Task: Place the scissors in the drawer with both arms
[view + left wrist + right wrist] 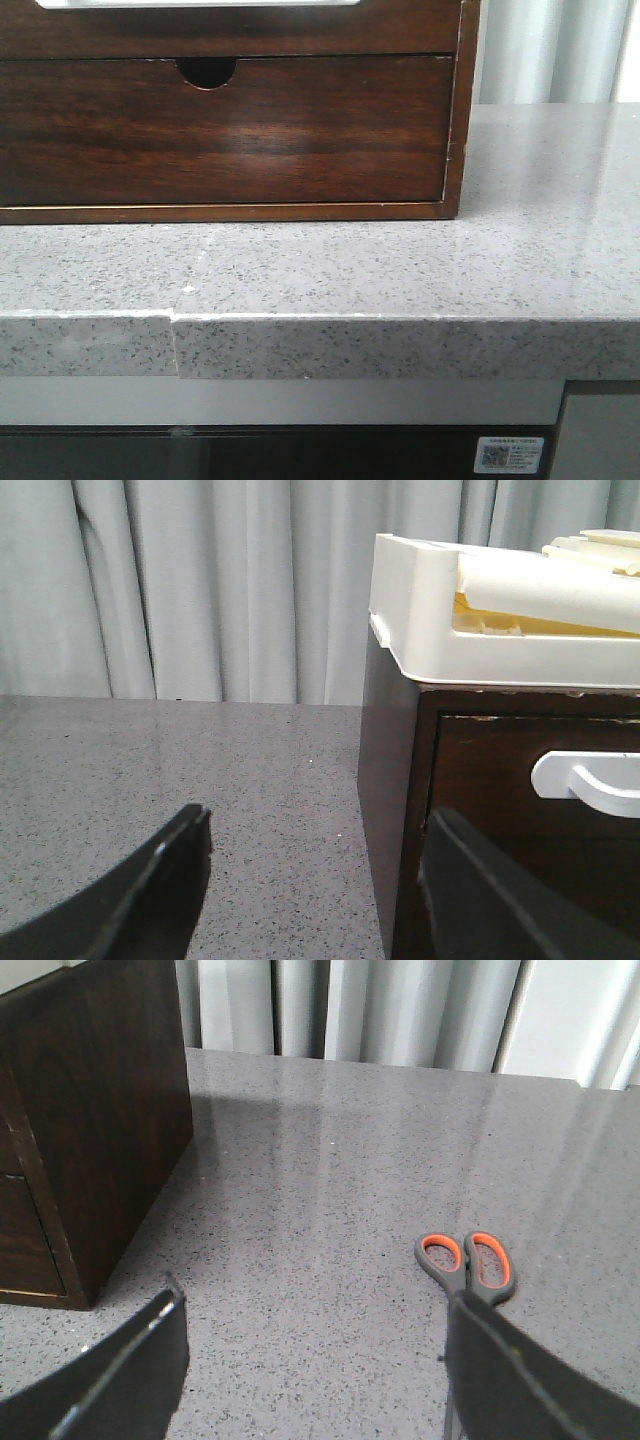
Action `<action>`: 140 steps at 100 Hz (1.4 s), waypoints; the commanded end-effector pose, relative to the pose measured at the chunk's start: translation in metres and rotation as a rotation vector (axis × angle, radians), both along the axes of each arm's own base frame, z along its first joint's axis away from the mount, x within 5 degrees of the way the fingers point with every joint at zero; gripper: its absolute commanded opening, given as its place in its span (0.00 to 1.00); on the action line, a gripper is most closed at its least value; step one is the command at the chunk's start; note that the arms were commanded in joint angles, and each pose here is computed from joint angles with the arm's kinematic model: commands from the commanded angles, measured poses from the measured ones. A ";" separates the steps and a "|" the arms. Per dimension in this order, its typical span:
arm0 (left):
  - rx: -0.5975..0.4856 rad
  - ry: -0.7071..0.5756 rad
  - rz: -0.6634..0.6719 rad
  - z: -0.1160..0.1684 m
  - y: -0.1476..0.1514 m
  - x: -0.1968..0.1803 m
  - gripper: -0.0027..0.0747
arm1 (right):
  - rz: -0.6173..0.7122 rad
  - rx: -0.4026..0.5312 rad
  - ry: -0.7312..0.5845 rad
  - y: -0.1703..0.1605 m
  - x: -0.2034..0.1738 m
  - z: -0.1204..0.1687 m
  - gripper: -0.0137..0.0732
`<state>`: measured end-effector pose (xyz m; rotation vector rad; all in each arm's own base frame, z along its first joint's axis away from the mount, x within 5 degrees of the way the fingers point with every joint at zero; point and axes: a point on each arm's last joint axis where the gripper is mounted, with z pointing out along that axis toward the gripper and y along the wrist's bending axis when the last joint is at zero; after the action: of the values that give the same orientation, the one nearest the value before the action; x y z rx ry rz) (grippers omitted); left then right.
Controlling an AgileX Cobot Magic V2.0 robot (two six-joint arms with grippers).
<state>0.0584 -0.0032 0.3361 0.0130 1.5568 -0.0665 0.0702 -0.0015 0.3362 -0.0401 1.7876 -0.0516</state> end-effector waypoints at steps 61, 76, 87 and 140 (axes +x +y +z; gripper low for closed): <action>-0.974 0.270 -0.172 -0.021 -0.023 0.048 0.60 | 0.000 0.004 -0.093 0.000 0.002 0.016 0.72; -1.039 0.382 -0.200 -0.031 -0.031 0.068 0.60 | 0.000 0.004 -0.093 0.000 0.002 0.016 0.72; -1.062 0.415 -0.249 -0.032 -0.036 0.078 0.60 | 0.001 0.007 -0.093 0.000 0.002 0.016 0.72; -1.046 0.502 -0.560 -0.010 -0.062 0.134 0.60 | 0.002 0.011 -0.093 0.000 0.002 0.016 0.72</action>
<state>0.1838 -0.0598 0.3091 -0.4663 1.8569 -1.2883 0.0702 -0.0007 0.3362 -0.0331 1.7880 -0.0334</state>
